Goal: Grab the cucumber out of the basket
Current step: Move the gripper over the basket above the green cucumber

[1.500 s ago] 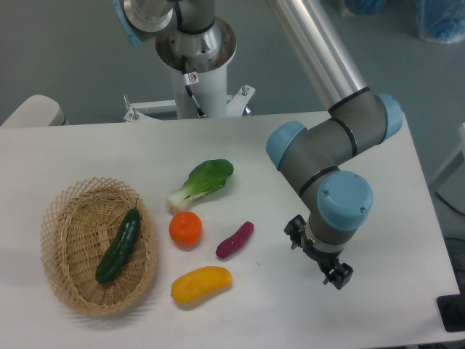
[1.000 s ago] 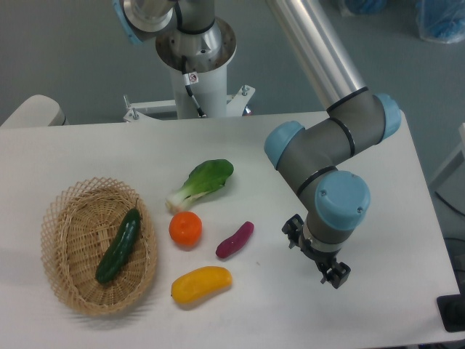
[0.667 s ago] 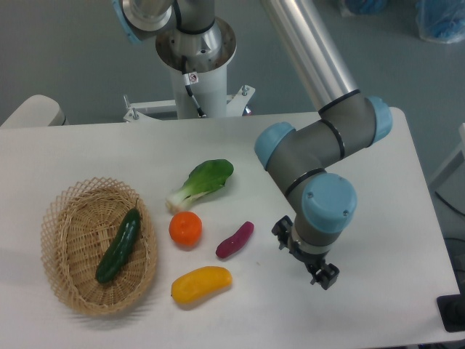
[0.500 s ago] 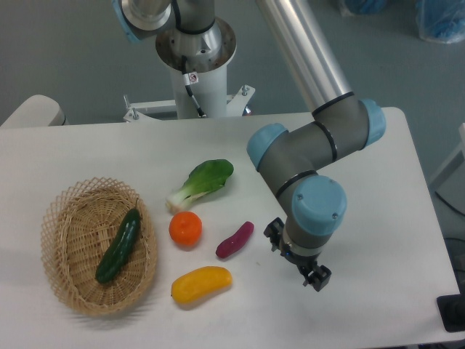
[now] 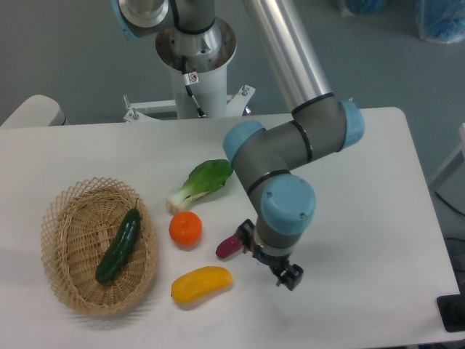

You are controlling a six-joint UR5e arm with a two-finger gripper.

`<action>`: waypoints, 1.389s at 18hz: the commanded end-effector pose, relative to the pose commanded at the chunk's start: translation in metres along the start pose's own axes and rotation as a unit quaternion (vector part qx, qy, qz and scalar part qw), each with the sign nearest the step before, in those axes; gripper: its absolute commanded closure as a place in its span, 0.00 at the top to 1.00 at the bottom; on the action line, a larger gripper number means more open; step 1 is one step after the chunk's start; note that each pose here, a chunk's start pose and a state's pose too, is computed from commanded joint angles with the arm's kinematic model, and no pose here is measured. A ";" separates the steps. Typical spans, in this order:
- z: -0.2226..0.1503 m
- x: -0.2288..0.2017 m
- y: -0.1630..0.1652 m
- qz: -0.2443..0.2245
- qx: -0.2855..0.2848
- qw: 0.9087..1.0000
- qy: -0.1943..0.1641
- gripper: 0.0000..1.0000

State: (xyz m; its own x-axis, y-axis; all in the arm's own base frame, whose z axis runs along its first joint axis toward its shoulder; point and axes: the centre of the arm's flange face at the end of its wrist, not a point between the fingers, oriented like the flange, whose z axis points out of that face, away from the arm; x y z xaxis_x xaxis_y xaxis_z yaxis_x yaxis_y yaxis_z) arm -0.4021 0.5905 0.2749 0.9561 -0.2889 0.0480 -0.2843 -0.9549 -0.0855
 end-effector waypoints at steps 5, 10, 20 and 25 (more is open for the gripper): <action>0.001 0.058 -0.036 -0.012 -0.005 1.000 0.010 1.00; 0.012 0.117 -0.068 -0.025 -0.013 0.999 0.025 1.00; 0.058 0.202 -0.091 -0.025 -0.015 0.999 0.015 1.00; 0.067 0.217 -0.091 -0.031 -0.023 0.999 0.022 1.00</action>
State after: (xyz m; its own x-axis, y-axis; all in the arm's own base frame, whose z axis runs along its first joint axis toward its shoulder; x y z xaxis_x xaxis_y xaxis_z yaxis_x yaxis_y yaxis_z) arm -0.1639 0.6196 0.2263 0.9681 -0.2315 0.0957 -0.2292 -0.9728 -0.0347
